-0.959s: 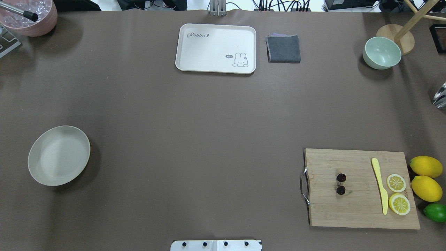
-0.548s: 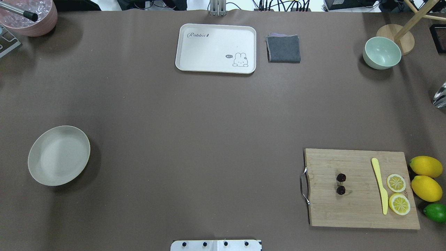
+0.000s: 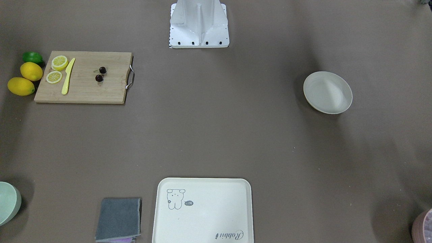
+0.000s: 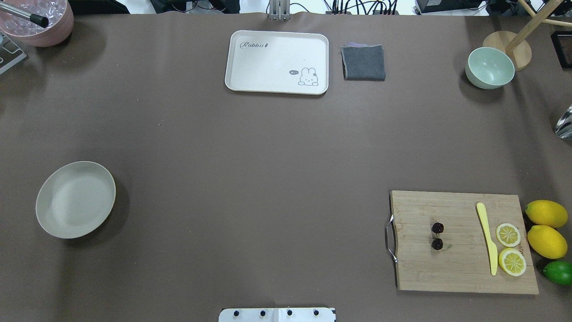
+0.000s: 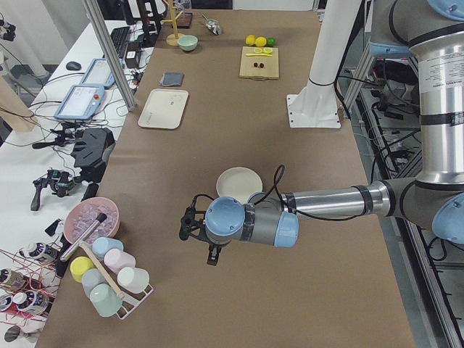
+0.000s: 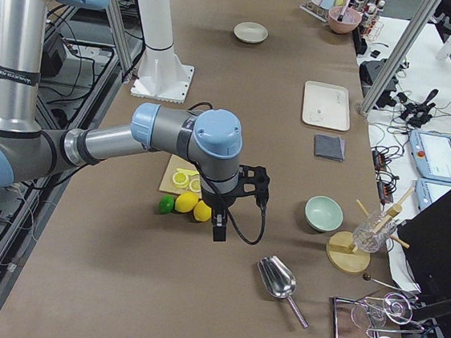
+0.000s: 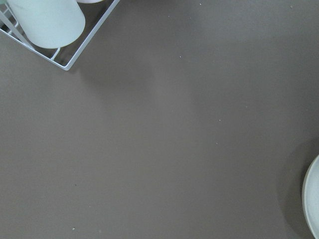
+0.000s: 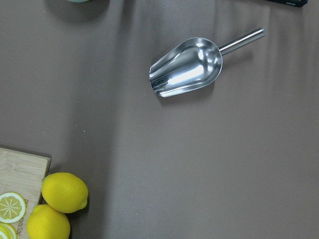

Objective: Place red cherry on plate

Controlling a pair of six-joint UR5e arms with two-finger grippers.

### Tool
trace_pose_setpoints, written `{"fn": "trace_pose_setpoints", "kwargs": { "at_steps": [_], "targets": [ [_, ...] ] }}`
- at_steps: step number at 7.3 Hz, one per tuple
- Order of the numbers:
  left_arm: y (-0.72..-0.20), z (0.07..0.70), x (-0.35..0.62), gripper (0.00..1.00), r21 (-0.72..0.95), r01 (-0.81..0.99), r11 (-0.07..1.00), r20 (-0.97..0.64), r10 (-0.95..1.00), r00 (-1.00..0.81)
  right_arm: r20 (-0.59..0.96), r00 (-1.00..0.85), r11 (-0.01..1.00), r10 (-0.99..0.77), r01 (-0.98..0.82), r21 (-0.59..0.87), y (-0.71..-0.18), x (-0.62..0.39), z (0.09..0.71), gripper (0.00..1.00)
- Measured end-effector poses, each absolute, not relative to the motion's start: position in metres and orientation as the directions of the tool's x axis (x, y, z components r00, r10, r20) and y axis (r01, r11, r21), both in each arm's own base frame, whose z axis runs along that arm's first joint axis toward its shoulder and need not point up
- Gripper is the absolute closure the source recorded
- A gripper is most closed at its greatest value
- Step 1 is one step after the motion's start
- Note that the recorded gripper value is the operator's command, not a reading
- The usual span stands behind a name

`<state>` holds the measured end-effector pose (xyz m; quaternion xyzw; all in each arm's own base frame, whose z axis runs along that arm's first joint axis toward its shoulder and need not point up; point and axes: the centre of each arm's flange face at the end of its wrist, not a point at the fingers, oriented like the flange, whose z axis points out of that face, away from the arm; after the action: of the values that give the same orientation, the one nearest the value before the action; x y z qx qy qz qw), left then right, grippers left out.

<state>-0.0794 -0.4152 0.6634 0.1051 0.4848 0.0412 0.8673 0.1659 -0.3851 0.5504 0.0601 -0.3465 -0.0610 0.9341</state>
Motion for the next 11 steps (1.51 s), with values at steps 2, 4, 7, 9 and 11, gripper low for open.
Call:
{"fn": "trace_pose_setpoints", "kwargs": {
  "at_steps": [2,4,7,9,11],
  "targets": [
    [-0.412,0.668,-0.074,0.02,0.215,0.023,0.976,-0.858,0.178,0.481,0.636,0.755,0.984,-0.160,0.073,0.161,-0.385,0.167,0.548,0.00],
    [-0.416,0.666,-0.055,0.02,0.194,0.006,0.981,-0.898,0.175,0.405,0.631,0.758,0.983,-0.163,0.070,0.170,-0.387,0.169,0.544,0.00],
    [-0.424,0.643,0.020,0.02,0.194,-0.044,0.980,-0.901,0.196,0.388,0.631,0.759,0.983,-0.162,0.067,0.172,-0.387,0.170,0.542,0.00],
    [-0.414,0.657,0.080,0.02,0.204,-0.017,0.979,-0.894,0.193,0.405,0.630,0.759,0.983,-0.162,0.066,0.173,-0.388,0.170,0.542,0.00],
    [-0.406,0.662,0.132,0.02,0.194,0.024,0.981,-0.903,0.169,0.394,0.630,0.759,0.983,-0.163,0.066,0.174,-0.389,0.170,0.541,0.00]
  ]
}}
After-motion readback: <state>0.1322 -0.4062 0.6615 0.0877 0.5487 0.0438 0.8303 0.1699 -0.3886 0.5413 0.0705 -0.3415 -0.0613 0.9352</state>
